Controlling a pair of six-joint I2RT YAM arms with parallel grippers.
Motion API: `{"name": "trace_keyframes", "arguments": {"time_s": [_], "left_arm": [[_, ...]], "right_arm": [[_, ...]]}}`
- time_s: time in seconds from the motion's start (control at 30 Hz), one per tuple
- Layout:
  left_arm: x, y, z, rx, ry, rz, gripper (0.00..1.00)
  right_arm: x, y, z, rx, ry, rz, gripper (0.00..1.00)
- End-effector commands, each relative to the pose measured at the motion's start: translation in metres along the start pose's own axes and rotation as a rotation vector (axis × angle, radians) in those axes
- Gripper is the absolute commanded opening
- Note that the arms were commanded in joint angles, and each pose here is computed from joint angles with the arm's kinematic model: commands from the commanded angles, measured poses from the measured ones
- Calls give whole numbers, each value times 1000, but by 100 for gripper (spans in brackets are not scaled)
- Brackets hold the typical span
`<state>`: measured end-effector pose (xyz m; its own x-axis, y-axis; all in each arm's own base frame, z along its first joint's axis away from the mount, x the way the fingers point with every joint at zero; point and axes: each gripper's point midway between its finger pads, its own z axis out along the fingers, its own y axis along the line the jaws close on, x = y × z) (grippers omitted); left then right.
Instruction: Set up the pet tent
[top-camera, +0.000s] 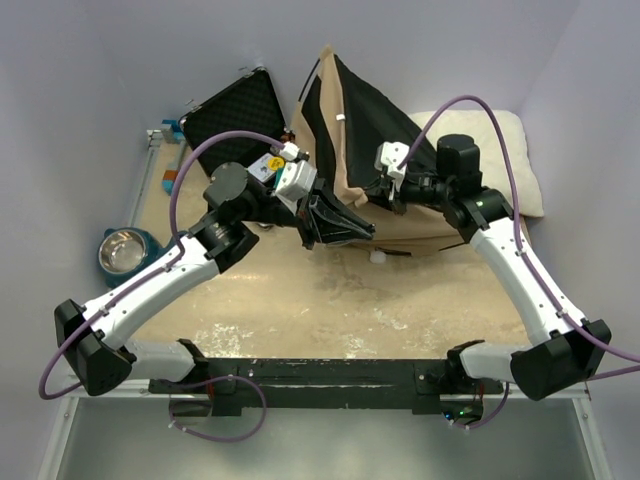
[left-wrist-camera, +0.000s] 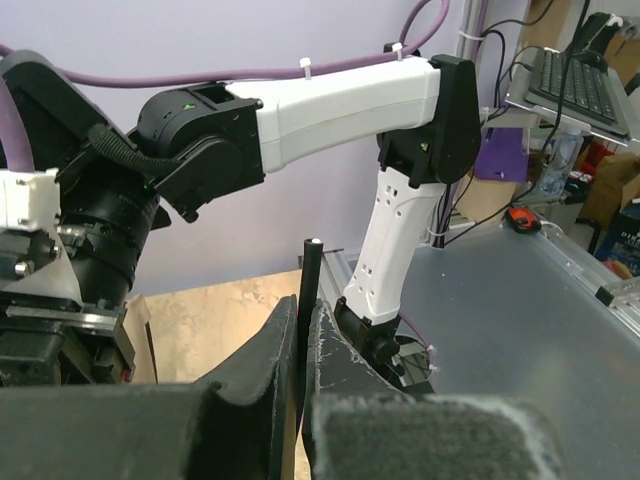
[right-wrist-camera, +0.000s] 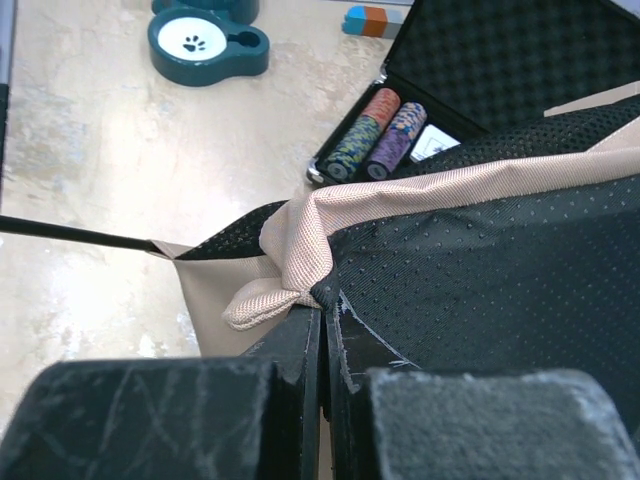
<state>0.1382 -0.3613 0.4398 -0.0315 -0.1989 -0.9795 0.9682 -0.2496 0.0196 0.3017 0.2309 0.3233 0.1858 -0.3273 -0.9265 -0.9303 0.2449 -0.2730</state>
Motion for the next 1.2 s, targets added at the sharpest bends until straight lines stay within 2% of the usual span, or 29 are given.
{"name": "trace_keyframes", "arguments": {"time_s": [0.0, 0.2, 0.43, 0.6, 0.9, 1.17], "left_arm": [[25, 11, -1, -73, 77, -164, 0], [72, 37, -14, -181, 186, -334, 0], [107, 71, -50, -330, 225, -501, 0], [131, 72, -64, -374, 282, -551, 0], [135, 65, -86, -421, 268, -601, 0], [139, 72, -87, -442, 266, -608, 0]], "right_arm": [[-47, 1, -11, -4, -111, 8, 0], [-68, 19, -14, -111, -153, 123, 0], [-83, 35, -20, -194, -189, 246, 0], [-89, 34, -24, -208, -218, 311, 0], [-76, 17, -38, -182, -227, 409, 0], [-70, 21, -35, -197, -220, 464, 0]]}}
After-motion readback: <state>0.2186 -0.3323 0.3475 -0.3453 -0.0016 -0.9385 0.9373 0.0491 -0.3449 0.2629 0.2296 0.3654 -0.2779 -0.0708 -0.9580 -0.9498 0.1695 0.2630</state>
